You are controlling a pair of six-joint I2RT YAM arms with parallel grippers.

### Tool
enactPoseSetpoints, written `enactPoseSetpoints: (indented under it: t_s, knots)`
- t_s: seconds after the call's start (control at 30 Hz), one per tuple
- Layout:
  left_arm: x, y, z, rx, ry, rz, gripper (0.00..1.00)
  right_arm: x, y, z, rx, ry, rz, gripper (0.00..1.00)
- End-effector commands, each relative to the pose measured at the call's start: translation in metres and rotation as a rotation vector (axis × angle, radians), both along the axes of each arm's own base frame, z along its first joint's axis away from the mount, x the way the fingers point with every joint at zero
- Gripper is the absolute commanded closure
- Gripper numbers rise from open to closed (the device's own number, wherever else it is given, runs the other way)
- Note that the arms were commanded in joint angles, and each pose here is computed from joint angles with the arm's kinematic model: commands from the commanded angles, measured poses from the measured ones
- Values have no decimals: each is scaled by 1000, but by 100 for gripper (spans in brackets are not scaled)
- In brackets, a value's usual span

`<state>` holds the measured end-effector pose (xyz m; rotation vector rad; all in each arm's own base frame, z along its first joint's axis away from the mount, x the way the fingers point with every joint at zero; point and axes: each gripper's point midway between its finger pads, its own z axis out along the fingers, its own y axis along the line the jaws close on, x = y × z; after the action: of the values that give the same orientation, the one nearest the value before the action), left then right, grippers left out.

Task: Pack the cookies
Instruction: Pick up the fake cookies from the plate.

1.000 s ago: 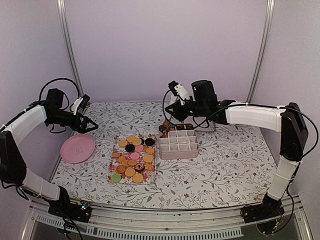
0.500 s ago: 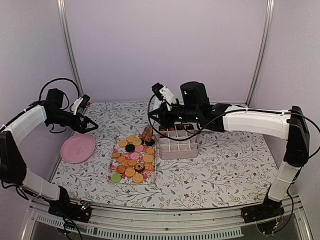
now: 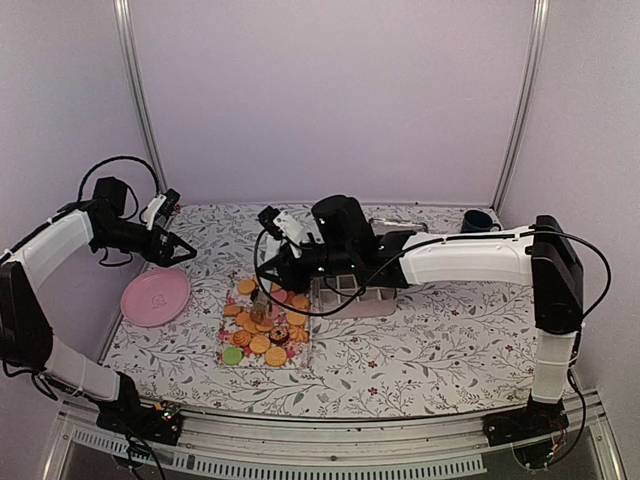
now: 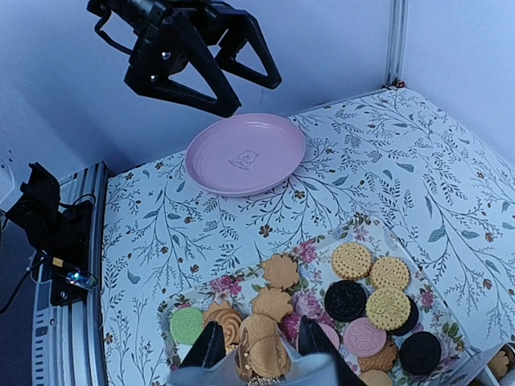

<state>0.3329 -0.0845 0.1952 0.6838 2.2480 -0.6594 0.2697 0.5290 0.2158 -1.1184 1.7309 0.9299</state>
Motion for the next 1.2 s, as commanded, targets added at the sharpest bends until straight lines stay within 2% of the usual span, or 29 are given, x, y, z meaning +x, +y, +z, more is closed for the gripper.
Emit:
enactPoseSetpoints:
  t_s: [0.0, 0.33, 0.87, 1.17]
  knots:
    - [-2, -2, 5, 2, -24, -11, 1, 2, 11, 15, 61, -1, 13, 69]
    - [-1, -3, 5, -7, -19, -12, 1, -7, 9, -4, 39, 51, 35, 66]
    - [-1, -3, 9, -8, -28, -11, 1, 3, 10, -31, -22, 28, 3, 64]
    - [1, -5, 10, -17, -24, -14, 1, 12, 8, -4, 7, -26, -38, 82]
